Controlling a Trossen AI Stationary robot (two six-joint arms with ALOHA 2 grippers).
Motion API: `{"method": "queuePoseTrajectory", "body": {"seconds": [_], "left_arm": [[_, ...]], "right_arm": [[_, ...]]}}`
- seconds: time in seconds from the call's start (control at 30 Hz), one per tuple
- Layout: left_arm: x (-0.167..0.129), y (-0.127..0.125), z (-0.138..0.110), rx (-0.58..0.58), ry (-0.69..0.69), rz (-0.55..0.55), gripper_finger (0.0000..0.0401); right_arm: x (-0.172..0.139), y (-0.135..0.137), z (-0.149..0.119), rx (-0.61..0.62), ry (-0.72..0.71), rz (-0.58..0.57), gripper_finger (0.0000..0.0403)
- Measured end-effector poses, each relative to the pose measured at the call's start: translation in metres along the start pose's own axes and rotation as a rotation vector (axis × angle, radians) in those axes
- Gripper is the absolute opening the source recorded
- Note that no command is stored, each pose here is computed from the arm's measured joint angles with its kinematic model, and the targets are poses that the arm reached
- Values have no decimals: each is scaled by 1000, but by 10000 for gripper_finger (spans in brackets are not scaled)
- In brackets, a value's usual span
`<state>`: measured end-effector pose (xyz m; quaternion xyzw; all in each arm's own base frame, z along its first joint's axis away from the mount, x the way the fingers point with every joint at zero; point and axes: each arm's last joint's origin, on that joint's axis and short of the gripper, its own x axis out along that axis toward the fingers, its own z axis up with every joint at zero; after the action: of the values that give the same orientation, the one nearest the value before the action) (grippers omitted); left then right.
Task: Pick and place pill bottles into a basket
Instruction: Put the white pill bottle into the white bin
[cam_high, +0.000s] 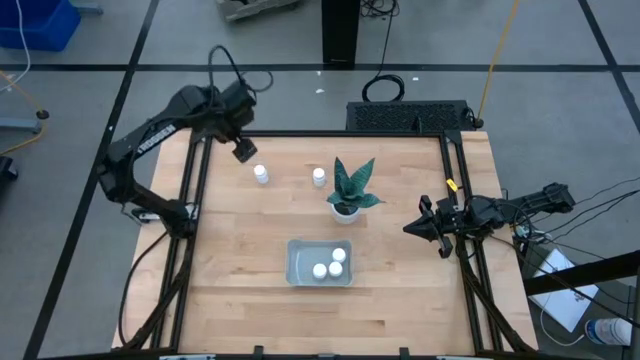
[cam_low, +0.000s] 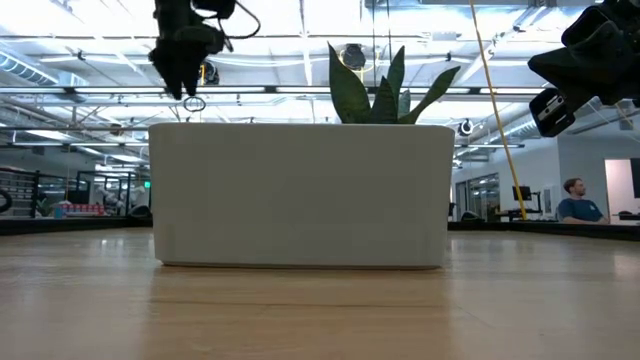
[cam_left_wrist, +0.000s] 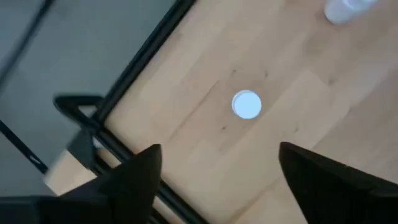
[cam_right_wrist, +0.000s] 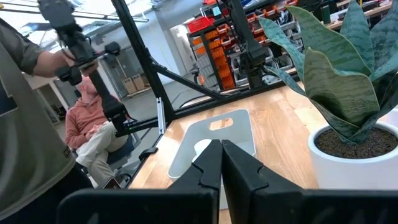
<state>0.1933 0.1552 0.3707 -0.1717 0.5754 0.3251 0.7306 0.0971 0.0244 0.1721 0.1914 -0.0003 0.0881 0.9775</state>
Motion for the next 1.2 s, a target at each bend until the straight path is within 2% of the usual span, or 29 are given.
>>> {"method": "queuePoseTrajectory", "body": {"seconds": [0.1, 0.23, 0.53, 0.77, 0.9, 1.07, 1.2], "left_arm": [[13, 10, 12, -106, 7, -37, 352], [32, 13, 23, -131, 47, -73, 351], [69, 8, 41, -132, 153, -98, 303], [79, 0, 49, -138, 146, -125, 271], [86, -1, 45, -155, 163, -125, 260], [114, -5, 23, -164, 265, -138, 255], [129, -13, 11, -173, 264, -170, 255]], "right_arm": [[0, 0, 0, 0, 1, 0, 4], [0, 0, 0, 0, 0, 0, 4], [0, 0, 0, 0, 0, 0, 4], [0, 0, 0, 0, 1, 0, 4], [0, 0, 0, 0, 0, 0, 4], [0, 0, 0, 0, 1, 0, 4], [0, 0, 0, 0, 1, 0, 4]]}}
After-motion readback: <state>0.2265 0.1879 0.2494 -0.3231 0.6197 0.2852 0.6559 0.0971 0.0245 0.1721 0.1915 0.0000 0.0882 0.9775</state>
